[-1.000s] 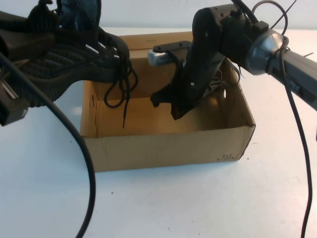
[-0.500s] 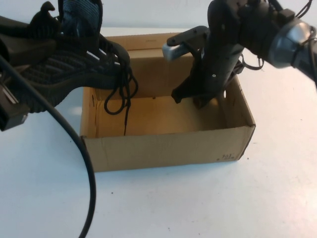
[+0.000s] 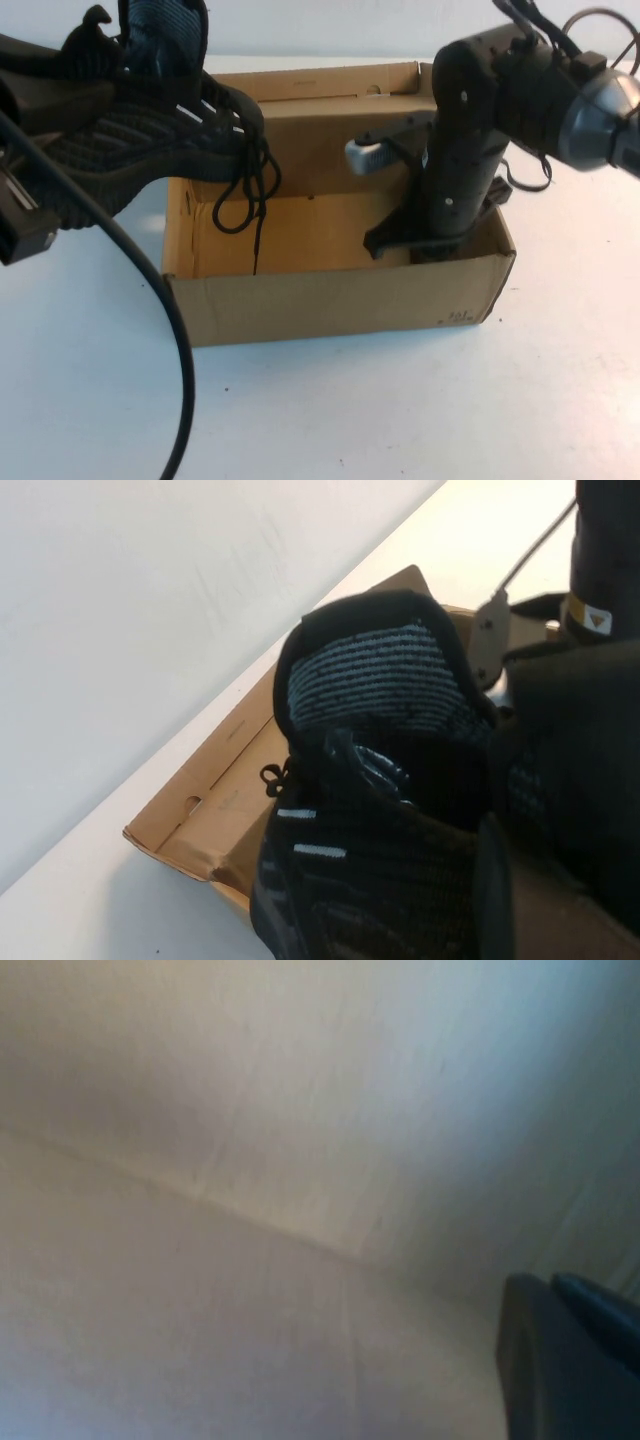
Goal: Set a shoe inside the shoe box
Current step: Hand over the shoe
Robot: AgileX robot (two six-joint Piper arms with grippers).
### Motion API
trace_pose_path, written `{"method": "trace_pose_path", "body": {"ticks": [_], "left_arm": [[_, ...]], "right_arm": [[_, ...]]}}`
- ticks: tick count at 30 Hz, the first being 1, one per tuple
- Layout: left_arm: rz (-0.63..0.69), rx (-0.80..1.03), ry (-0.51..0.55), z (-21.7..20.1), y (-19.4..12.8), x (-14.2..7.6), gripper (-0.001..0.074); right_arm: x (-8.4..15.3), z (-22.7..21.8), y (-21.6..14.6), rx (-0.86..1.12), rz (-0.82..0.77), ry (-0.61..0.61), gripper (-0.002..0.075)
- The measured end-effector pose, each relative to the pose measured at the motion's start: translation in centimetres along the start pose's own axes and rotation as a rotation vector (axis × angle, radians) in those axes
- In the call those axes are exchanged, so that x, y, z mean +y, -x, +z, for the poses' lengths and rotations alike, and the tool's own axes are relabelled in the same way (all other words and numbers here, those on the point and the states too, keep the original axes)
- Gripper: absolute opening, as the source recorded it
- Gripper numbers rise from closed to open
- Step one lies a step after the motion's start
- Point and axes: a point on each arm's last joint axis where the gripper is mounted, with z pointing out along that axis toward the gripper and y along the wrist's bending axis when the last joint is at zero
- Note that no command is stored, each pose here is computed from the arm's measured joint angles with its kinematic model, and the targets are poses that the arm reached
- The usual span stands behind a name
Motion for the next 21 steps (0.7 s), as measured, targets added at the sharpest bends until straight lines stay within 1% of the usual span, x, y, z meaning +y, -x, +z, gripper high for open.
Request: {"method": "trace_pose_path", "body": {"ticks": [2,8,10,15,18,21], "left_arm": [[-0.002,0.000,0.000,0.0,0.0,0.0,0.0069],[-0.002,0.000,0.000,0.0,0.0,0.0,0.0069],[-0.002,0.000,0.000,0.0,0.0,0.0,0.0069],[-0.002,0.000,0.000,0.0,0.0,0.0,0.0069],[-0.002,0.000,0.000,0.0,0.0,0.0,0.0068],[-0.002,0.000,0.000,0.0,0.0,0.0,0.0069]], "right_arm": [[0.2,0.7,-0.5,0.029,0.019,0.029,-0.0016],[1.5,1.3,-1.2,0.071,0.083,0.174,-0.0016],[1.7,1.3,-1.3,0.074,0.091,0.193,-0.0016],[1.6,0.2,-1.4,0.048,0.085,0.190,-0.0016],[1.5,-1.5,-1.6,-0.011,0.027,0.172,-0.0016],[1.5,-3.8,-1.5,-0.138,-0.096,0.162,-0.0016]]}}
